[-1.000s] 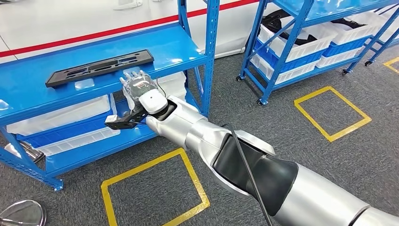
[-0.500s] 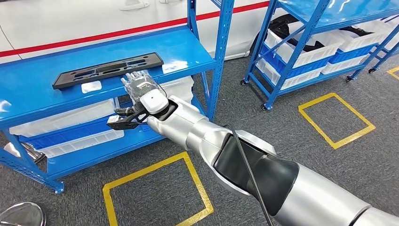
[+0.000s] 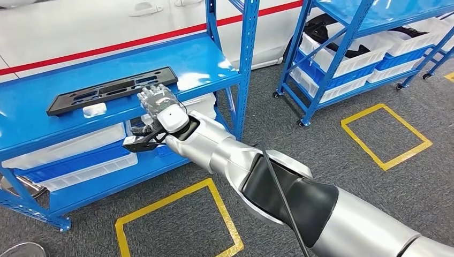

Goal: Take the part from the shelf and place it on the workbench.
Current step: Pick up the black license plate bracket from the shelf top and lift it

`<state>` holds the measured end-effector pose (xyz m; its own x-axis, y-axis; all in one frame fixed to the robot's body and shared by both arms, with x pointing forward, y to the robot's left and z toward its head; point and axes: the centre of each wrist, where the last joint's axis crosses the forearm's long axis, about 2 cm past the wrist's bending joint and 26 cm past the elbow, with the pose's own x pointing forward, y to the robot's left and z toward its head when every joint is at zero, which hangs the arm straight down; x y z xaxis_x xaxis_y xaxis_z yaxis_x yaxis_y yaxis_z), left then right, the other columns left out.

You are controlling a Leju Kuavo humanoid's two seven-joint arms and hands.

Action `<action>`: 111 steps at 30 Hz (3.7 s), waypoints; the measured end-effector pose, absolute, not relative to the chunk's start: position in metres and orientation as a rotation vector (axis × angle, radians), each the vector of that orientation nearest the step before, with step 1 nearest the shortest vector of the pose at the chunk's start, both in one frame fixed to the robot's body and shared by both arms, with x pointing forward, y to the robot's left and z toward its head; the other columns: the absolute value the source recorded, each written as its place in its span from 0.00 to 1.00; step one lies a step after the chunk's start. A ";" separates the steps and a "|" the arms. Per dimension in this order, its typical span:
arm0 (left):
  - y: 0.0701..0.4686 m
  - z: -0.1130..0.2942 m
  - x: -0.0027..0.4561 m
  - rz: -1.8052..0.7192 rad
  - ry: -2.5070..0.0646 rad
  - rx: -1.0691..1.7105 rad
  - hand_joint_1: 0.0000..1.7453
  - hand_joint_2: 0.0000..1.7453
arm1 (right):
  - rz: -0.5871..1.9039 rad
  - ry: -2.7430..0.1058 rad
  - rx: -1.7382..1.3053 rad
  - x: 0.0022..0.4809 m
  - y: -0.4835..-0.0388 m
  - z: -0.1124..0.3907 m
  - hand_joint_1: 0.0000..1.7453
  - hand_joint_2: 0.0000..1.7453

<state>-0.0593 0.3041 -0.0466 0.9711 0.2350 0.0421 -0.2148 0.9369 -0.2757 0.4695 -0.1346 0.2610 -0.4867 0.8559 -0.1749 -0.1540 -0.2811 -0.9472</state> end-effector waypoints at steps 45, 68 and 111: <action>0.313 -0.048 -0.059 0.224 -0.094 -0.259 0.00 0.00 | 1.942 -1.285 -0.860 0.454 -0.088 0.269 0.00 0.00; 0.313 -0.049 -0.058 0.214 -0.095 -0.259 0.00 0.00 | 1.953 -1.280 -0.854 0.453 -0.087 0.268 0.00 0.00; 0.325 -0.056 -0.060 0.162 -0.087 -0.268 0.00 0.00 | 2.033 -1.202 -0.815 0.443 -0.085 0.240 0.00 0.00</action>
